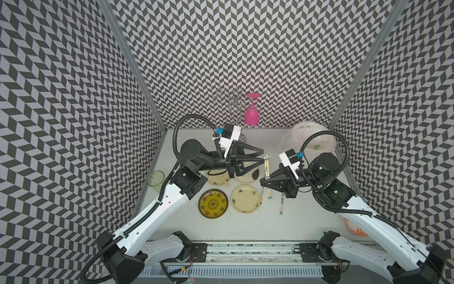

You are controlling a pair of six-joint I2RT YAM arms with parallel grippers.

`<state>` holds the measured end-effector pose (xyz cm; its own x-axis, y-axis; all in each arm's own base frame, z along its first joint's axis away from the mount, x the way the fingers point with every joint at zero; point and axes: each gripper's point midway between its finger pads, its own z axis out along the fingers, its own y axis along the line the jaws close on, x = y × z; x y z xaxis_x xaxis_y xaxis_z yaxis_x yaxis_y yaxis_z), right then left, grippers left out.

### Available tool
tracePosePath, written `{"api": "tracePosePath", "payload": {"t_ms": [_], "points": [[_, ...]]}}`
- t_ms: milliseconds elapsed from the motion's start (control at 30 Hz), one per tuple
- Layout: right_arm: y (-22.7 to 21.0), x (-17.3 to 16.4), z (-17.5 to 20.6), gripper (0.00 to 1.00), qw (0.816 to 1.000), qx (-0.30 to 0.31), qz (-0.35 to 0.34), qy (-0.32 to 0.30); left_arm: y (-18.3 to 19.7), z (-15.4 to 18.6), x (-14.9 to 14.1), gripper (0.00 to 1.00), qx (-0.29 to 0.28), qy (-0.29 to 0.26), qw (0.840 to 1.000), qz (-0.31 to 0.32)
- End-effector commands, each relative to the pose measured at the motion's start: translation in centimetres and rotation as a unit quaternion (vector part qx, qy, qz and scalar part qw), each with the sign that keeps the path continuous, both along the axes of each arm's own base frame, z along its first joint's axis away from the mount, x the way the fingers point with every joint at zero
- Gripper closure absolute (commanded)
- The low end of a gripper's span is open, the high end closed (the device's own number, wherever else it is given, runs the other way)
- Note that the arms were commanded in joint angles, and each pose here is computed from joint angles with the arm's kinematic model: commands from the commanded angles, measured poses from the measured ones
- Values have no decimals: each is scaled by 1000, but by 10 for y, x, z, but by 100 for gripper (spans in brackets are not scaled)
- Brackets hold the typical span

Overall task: Remove the packaging of disposable chopsticks
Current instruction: Adjust the disposable chopsticks.

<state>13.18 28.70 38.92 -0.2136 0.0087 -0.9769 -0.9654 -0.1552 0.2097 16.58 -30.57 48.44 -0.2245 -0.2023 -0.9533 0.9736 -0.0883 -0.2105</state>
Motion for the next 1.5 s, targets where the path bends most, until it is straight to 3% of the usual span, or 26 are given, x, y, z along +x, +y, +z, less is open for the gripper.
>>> {"api": "tracePosePath", "payload": {"t_ms": [0,267,733,867,1000,1100,1200,1400,1467], "points": [[-1,-10,13,100,999,18,19,-27,8,14,-4,52,-17,-20,1000,16],[1,-13,14,100,999,19,27,-27,2,7,4,51,-14,-1,1000,13],[5,-5,10,100,1000,11,13,-22,-3,6,-8,51,-12,-14,1000,-7],[6,-4,10,100,1000,8,12,-20,-5,6,-4,64,-7,-8,1000,-1],[8,4,7,100,1000,-4,-6,-18,-8,4,2,88,3,-2,1000,6],[9,8,6,100,1000,-9,-17,-16,-11,0,2,88,9,1,1000,3],[9,10,7,100,999,-10,-28,-18,-11,-3,2,100,16,3,1000,7],[8,24,7,100,997,-8,-72,-17,-2,7,7,100,-1,8,999,46],[7,25,8,84,997,-4,-80,-18,6,16,14,100,-21,18,996,80]]}}
